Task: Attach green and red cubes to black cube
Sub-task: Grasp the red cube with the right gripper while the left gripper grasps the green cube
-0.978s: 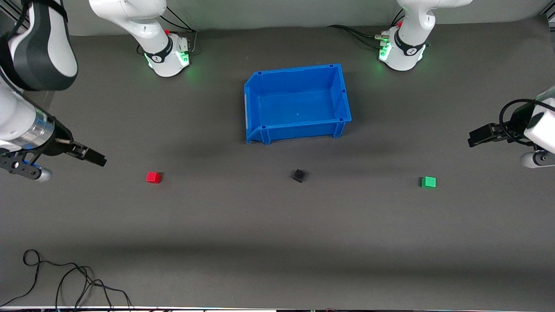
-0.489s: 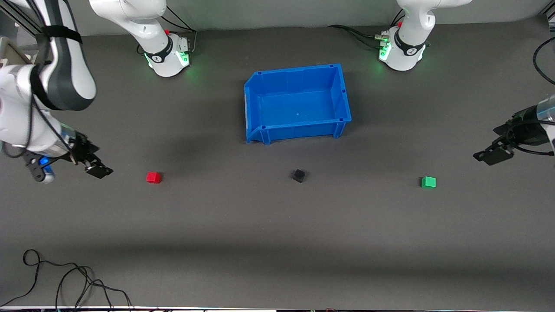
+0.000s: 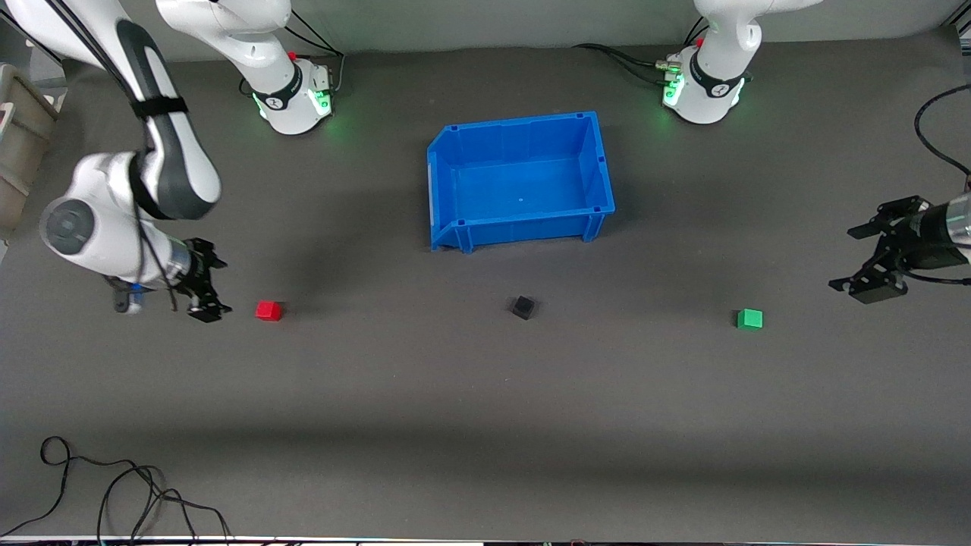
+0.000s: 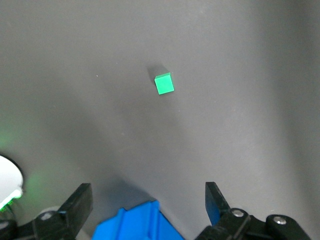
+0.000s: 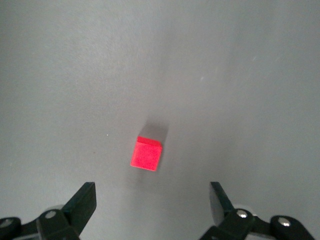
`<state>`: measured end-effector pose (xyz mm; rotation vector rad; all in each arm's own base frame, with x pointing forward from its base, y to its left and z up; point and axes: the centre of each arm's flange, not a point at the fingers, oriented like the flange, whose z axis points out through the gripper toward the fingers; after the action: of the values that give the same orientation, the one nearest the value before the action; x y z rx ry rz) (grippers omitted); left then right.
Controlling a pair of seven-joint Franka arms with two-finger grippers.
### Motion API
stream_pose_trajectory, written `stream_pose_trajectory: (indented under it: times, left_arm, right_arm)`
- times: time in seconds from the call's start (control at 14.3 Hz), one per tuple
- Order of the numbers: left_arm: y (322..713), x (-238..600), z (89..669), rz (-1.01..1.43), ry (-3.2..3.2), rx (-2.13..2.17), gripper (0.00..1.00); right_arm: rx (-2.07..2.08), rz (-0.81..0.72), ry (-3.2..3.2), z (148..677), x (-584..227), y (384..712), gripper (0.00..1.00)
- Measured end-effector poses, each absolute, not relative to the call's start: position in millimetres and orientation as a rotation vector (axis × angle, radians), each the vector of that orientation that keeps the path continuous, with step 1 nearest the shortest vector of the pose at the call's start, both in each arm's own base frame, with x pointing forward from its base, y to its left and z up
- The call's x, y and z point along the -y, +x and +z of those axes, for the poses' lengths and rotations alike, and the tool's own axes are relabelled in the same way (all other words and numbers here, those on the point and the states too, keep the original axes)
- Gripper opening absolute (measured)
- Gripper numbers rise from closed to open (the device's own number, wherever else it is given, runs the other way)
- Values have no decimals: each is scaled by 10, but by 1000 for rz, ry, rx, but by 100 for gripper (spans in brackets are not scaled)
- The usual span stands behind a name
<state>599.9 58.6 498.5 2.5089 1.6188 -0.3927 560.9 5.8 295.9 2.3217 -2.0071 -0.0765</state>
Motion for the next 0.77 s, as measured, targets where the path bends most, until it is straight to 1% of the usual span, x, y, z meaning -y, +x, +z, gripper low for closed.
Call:
stream_pose_trajectory:
  times: [0.21, 0.35, 0.56, 0.77]
  left_arm:
    - [6014, -863, 4780, -448, 2347, -1728, 100]
    - [5996, -1013, 4505, -452, 2250, -1778, 100]
    - [5933, -1047, 4009, -462, 2130, -1838, 100]
    - [5864, -1045, 3474, -477, 2039, -1903, 100]
  right_arm:
    - [2049, -95, 2258, 2488, -350, 5620, 100]
    - [2014, -95, 2261, 2276, -400, 5608, 100]
    - [1990, -87, 2253, 2080, -343, 5600, 100]
    - [2005, -93, 2227, 1996, -311, 5590, 100]
